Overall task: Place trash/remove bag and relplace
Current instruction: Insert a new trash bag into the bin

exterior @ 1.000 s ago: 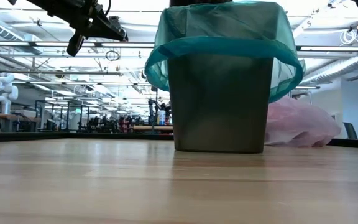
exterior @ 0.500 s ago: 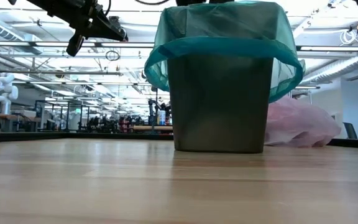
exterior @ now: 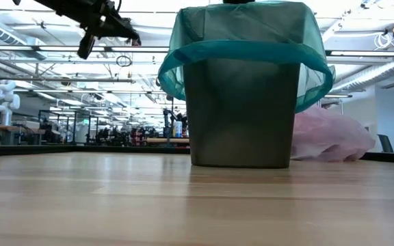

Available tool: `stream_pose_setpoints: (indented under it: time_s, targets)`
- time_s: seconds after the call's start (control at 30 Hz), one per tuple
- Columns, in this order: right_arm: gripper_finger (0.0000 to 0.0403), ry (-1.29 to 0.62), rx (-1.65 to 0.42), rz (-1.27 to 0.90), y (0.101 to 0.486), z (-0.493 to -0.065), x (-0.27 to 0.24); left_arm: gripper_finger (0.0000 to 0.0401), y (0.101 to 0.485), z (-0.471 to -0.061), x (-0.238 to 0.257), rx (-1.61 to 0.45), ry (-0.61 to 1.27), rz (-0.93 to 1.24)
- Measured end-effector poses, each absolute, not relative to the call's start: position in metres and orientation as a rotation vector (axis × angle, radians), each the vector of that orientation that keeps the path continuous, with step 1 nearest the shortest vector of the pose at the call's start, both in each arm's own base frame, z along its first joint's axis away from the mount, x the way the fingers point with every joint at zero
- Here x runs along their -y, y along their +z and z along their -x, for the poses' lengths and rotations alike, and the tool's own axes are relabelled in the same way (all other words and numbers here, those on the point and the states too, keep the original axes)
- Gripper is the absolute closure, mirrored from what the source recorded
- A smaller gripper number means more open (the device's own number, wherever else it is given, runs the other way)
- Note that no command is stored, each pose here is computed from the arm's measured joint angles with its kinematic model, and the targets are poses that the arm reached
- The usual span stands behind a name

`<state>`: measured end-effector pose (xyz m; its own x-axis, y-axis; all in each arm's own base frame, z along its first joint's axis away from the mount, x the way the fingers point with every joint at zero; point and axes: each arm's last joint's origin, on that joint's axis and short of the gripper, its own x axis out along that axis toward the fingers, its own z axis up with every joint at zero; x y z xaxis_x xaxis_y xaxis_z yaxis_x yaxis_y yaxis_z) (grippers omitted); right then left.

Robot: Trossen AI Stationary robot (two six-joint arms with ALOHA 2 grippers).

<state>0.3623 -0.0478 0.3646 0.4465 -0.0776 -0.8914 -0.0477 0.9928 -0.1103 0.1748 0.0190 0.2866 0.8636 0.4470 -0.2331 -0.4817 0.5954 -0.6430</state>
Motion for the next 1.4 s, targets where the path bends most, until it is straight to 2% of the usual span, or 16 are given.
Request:
stream_pose_setpoints:
  time_s: [0.13, 0.27, 0.6, 0.87, 1.13, 1.4]
  targets:
    - [0.0403, -0.090, -0.995, 0.082, 0.403, -0.342, 0.053, 0.0401, 0.292, -0.179, -0.029, 0.021, 0.523, 0.780]
    - [0.0403, -0.182, -0.871, 0.052, 0.442, -0.306, 0.053, 0.0401, 0.286, -0.190, -0.043, -0.001, 0.507, 0.804]
    - [0.0403, -0.253, -0.759, -0.055, 0.473, -0.261, 0.049, 0.0401, 0.243, -0.243, -0.084, -0.106, 0.374, 0.841]
    - [0.0403, -0.320, -0.918, -0.193, 0.428, -0.236, 0.046, 0.0401, 0.214, -0.264, -0.094, -0.163, 0.354, 0.886]
    - [0.0403, -0.400, -0.816, -0.385, 0.395, -0.198, 0.039, 0.0401, 0.196, -0.274, -0.093, -0.204, 0.357, 0.918]
    - [0.0403, -0.452, -0.877, -0.487, 0.364, -0.188, 0.033, 0.0401, 0.183, -0.275, -0.094, -0.280, 0.391, 0.932]
